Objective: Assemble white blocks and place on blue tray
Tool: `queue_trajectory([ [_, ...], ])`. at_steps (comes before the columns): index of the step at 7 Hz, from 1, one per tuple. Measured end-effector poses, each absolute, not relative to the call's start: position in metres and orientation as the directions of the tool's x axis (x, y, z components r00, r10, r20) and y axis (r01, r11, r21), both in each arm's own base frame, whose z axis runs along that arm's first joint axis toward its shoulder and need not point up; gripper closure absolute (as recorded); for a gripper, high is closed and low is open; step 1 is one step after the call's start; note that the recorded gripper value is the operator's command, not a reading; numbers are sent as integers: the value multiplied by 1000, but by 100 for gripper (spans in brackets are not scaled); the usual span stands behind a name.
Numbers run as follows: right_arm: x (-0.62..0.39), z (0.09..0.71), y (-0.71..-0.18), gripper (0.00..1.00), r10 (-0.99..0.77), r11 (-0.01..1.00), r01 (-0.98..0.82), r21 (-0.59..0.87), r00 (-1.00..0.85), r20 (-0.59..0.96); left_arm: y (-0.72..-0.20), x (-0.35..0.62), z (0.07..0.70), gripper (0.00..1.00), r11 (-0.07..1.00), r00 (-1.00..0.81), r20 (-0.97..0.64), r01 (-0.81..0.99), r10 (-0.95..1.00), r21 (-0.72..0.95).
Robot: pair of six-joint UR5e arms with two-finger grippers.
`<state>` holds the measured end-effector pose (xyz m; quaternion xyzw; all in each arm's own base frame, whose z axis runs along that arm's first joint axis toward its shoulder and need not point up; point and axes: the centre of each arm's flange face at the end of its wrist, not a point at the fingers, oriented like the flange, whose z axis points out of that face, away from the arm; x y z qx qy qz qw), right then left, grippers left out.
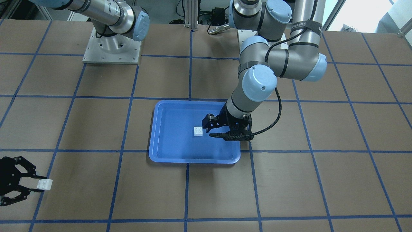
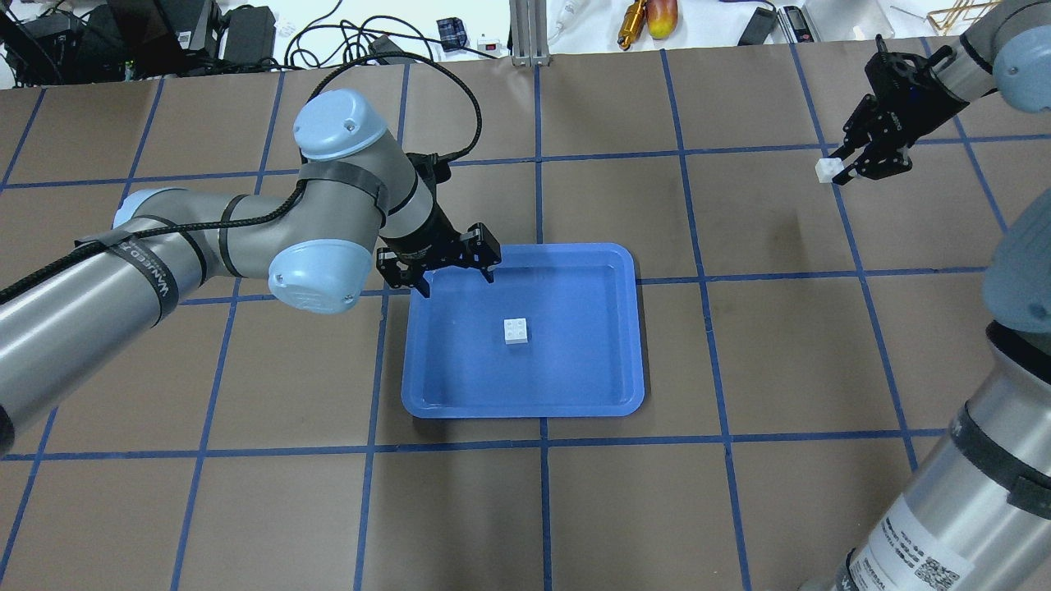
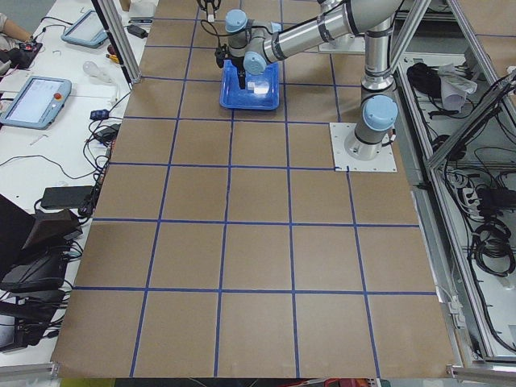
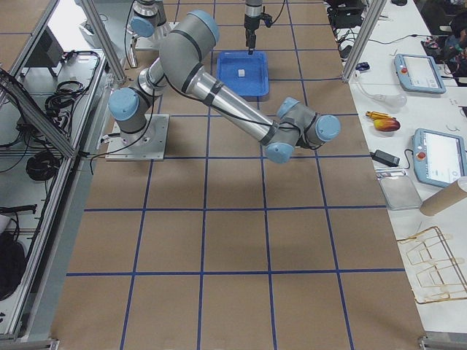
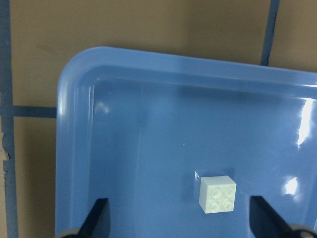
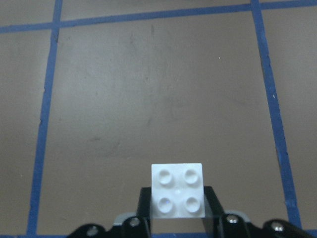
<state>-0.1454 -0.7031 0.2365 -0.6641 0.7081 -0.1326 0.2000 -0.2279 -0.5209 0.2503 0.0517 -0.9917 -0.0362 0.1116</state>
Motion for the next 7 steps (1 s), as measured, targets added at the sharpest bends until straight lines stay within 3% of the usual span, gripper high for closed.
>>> queue_trajectory([
  [1,-121,260,-695,100,-988,117,-871,-478,-55,-141,-517,-223,244,8,992,-968,230,-82,-102,95],
  [3,-44,306,-665,100,-991,78,-880,-468,-16,-134,-513,-220,229,69,998,-969,245,-9,-24,64],
  [4,-11,313,-641,100,-993,67,-892,-447,-17,-116,-513,-220,221,78,998,-969,246,5,-11,62],
  [7,85,293,-541,100,-998,55,-914,-403,-41,-43,-512,-226,208,85,997,-960,277,-10,-32,81],
])
